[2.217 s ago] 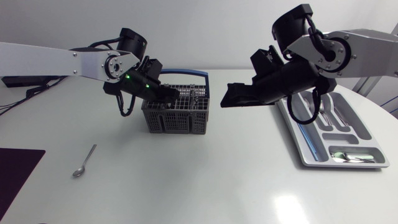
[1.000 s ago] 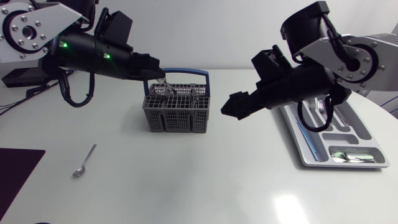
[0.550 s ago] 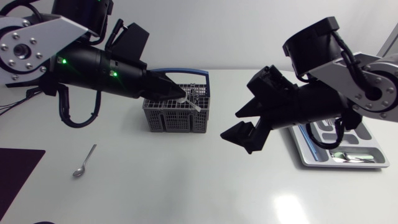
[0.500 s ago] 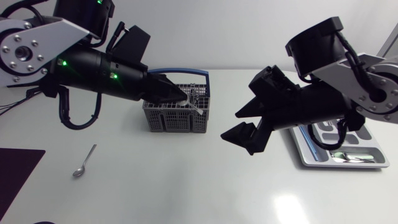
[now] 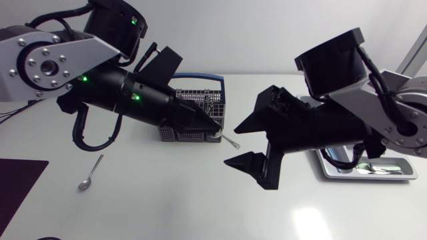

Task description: Unload the cutlery basket into the drawer organizer.

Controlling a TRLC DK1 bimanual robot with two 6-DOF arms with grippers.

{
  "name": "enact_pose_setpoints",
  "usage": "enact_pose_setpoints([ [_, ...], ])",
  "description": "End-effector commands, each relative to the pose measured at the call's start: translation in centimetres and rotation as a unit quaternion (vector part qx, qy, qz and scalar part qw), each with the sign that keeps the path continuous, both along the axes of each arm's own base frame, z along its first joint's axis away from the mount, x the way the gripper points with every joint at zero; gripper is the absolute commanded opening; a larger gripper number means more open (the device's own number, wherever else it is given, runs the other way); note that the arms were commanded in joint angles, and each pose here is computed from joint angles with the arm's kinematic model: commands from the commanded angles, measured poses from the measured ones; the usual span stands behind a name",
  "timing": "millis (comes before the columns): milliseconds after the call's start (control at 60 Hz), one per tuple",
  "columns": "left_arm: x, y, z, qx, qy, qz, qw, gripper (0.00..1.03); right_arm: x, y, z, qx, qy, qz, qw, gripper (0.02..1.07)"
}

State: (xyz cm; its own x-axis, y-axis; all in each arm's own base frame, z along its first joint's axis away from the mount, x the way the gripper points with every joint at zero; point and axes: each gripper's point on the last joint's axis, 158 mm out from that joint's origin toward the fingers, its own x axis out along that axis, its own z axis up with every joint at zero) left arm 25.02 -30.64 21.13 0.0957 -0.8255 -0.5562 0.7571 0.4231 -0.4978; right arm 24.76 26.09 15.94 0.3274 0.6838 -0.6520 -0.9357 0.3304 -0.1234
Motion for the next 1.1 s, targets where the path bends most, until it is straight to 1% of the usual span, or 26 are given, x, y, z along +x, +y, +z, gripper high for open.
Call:
enact_pose_setpoints([
  [0, -0.7, -0.2, -1.1, 0.006, 0.016, -0.018, 1.000, 0.04, -0.7, 0.0, -0.6, -0.007, -0.018, 0.020, 1.000, 0.99],
  [33, -0.8, -0.3, -1.1, 0.004, 0.020, -0.022, 1.000, 0.04, -0.7, 0.0, -0.8, -0.007, -0.022, 0.023, 0.999, 0.98],
  [117, -1.2, -0.3, -1.2, 0.005, 0.025, -0.029, 0.999, 0.04, -0.6, 0.0, -1.2, -0.007, -0.030, 0.026, 0.999, 0.90],
  [233, -1.9, -0.6, -1.2, 0.002, 0.032, -0.041, 0.999, 0.04, -0.2, 0.1, -1.9, -0.009, -0.036, 0.024, 0.999, 0.77],
  [283, -2.1, -0.8, -1.2, 0.002, 0.033, -0.044, 0.998, 0.04, -0.1, 0.3, -2.0, -0.006, -0.040, 0.026, 0.999, 0.73],
  [367, -2.4, -0.9, -1.3, 0.003, 0.038, -0.049, 0.998, 0.04, 0.0, 0.5, -1.8, -0.004, -0.049, 0.028, 0.998, 0.60],
  [483, -2.4, -1.0, -1.5, 0.003, 0.041, -0.051, 0.998, 0.04, 0.0, 0.8, -1.8, -0.007, -0.056, 0.029, 0.998, 0.47],
  [567, -2.5, -1.0, -1.6, 0.003, 0.042, -0.052, 0.998, 0.04, -0.1, 1.0, -1.7, -0.007, -0.060, 0.032, 0.998, 0.35],
  [733, -2.6, -0.9, -1.5, 0.001, 0.046, -0.054, 0.998, 0.04, -0.3, 1.3, -2.2, -0.015, -0.060, 0.035, 0.997, 0.29],
  [867, -2.5, -0.8, -1.5, 0.000, 0.046, -0.052, 0.998, 0.04, -0.5, 1.4, -2.5, -0.020, -0.061, 0.036, 0.997, 0.21],
  [900, -2.5, -0.8, -1.5, 0.000, 0.046, -0.052, 0.998, 0.04, -0.4, 1.3, -2.6, -0.023, -0.062, 0.033, 0.997, 0.20],
  [983, -2.5, -0.7, -1.5, 0.001, 0.047, -0.051, 0.998, 0.04, -0.5, 1.3, -2.8, -0.025, -0.060, 0.033, 0.997, 0.16],
  [1017, -2.5, -0.7, -1.5, 0.000, 0.046, -0.051, 0.998, 0.04, -0.5, 1.3, -2.7, -0.024, -0.061, 0.033, 0.997, 0.12],
  [1083, -2.5, -0.8, -1.4, 0.000, 0.046, -0.051, 0.998, 0.04, -0.5, 1.2, -2.6, -0.024, -0.060, 0.032, 0.997, 0.07],
])
